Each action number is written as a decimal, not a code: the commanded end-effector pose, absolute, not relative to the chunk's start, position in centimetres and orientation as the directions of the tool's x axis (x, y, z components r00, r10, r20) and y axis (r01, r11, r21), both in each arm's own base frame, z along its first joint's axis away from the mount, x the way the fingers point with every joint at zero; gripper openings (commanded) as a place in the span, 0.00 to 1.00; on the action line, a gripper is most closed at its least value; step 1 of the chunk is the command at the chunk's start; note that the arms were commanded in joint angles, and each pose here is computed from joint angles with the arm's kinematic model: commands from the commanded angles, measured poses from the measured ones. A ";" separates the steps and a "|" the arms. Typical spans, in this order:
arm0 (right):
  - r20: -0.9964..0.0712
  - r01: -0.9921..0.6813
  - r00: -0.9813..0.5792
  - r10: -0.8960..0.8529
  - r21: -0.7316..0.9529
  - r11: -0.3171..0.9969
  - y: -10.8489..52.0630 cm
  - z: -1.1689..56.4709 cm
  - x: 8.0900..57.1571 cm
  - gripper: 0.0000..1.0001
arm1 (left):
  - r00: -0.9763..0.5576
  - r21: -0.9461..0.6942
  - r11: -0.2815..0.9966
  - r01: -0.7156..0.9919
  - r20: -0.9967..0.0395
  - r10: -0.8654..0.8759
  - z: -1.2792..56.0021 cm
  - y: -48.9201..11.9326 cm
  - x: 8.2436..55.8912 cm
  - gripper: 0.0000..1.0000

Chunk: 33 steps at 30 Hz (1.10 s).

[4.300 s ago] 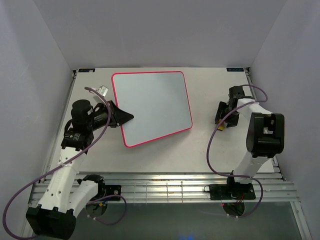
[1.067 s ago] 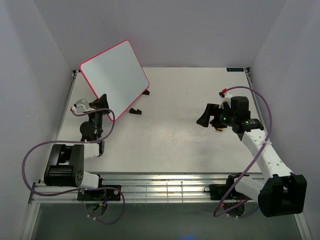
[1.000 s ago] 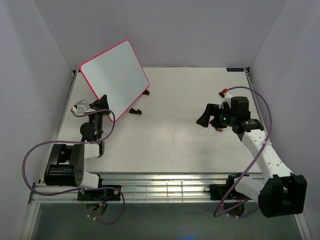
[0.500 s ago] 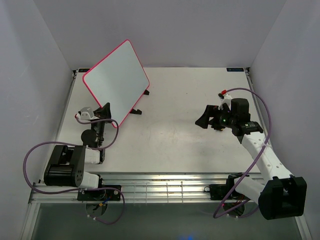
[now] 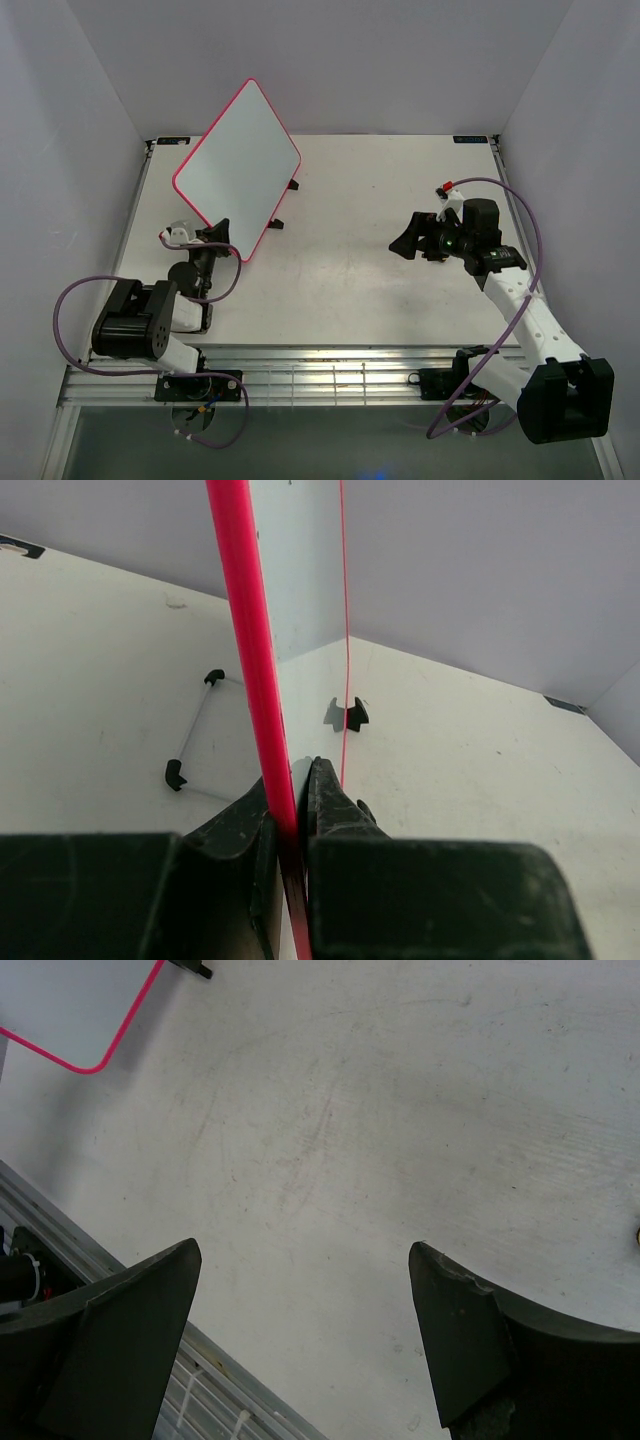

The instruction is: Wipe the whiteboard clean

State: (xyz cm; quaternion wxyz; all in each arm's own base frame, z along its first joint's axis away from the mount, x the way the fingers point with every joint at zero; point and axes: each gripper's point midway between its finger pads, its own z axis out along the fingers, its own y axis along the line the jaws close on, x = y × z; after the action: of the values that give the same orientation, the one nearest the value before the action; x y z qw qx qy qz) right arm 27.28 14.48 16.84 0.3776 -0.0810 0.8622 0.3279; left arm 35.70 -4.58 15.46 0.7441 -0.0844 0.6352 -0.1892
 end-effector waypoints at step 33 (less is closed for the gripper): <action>-0.737 -0.427 -0.669 0.098 0.489 0.761 14.8 18.0 27.4 0.90 | 0.107 -0.001 0.914 0.405 -0.993 -0.048 12.7 -7.6 36.7 0.59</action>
State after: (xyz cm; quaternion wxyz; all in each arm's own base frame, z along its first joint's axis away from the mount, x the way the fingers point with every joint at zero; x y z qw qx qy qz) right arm 27.12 14.57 17.23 0.3818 -0.0846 0.8587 0.3314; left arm 36.18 -6.51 8.47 0.6716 0.0722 0.7192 -0.1626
